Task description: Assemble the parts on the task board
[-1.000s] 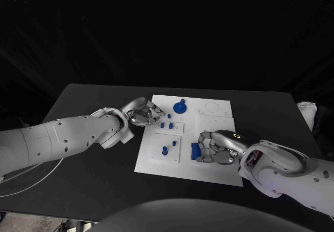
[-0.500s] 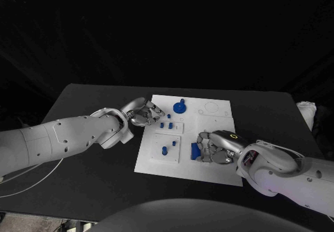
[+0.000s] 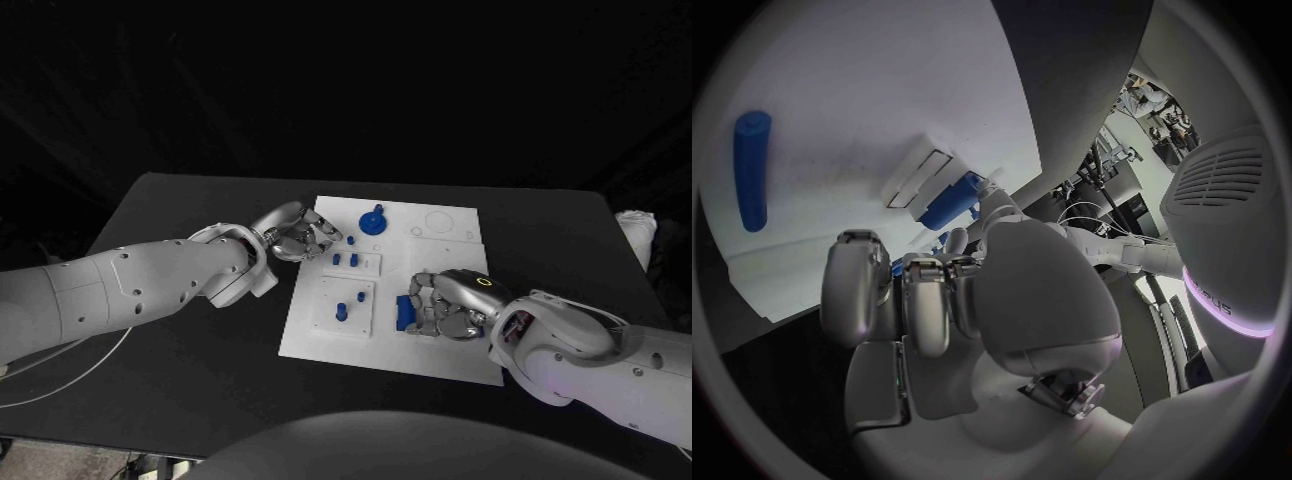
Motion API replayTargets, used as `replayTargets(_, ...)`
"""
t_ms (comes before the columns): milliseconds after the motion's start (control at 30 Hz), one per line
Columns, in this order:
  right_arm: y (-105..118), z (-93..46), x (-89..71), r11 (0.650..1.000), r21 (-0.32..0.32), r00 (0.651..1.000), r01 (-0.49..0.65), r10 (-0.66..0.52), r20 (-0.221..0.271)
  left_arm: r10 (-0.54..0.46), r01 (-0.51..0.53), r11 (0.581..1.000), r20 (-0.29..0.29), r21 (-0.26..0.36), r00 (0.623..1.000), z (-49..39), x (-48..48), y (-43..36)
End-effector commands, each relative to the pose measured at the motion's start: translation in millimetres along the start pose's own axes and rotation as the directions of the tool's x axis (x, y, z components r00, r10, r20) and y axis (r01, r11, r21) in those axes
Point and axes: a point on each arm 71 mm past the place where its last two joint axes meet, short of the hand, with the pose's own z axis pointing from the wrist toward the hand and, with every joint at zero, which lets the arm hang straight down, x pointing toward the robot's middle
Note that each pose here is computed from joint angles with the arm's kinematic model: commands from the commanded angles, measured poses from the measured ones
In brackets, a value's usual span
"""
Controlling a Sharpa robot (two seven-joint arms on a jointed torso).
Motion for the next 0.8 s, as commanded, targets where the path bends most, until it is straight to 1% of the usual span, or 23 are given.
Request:
replayTargets(33, -0.8, 0.5, 2.0, 1.000, 0.015, 1.000, 0.005, -0.005, -0.008, -0.005, 0.005, 1.000, -0.012, 0.010, 1.000, 0.7, 2.2, -1.8)
replayTargets(233, -1.2, 0.6, 5.5, 1.000, 0.017, 1.000, -0.006, 0.006, -0.026, -0.006, 0.006, 1.000, -0.013, 0.007, 1.000, 0.5, 2.4, -1.4)
replayTargets(333, -1.2, -0.2, 4.9, 1.000, 0.007, 1.000, -0.014, 0.014, -0.010, -0.006, 0.006, 1.000, -0.013, 0.007, 1.000, 0.2, 2.2, -1.2)
replayTargets(400, -1.6, -1.3, 2.9, 1.000, -0.003, 1.000, -0.020, 0.020, 0.016, -0.006, 0.006, 1.000, -0.012, 0.007, 1.000, 0.0, 2.1, -1.1)
replayTargets(567, -5.8, -11.4, -9.4, 0.997, -0.048, 0.987, -0.064, 0.070, 0.143, -0.003, 0.003, 1.000, -0.004, 0.015, 1.000, -0.7, 1.2, -1.3)
replayTargets(633, -8.8, -18.3, -17.2, 0.994, -0.068, 0.977, -0.083, 0.095, 0.193, -0.003, 0.003, 1.000, -0.001, 0.018, 1.000, -1.0, 0.8, -1.3)
replayTargets(667, -10.8, -22.0, -21.5, 0.993, -0.075, 0.973, -0.087, 0.101, 0.209, -0.003, 0.003, 1.000, 0.001, 0.018, 1.000, -1.3, 0.5, -1.2)
replayTargets(733, -14.6, -27.8, -28.8, 0.993, -0.077, 0.970, -0.087, 0.102, 0.219, -0.006, 0.006, 1.000, 0.004, 0.018, 1.000, -1.8, 0.0, -0.9)
replayTargets(800, -20.7, -34.6, -36.9, 0.995, -0.063, 0.975, -0.083, 0.094, 0.200, -0.008, 0.008, 1.000, 0.007, 0.017, 1.000, -2.2, -0.7, -0.5)
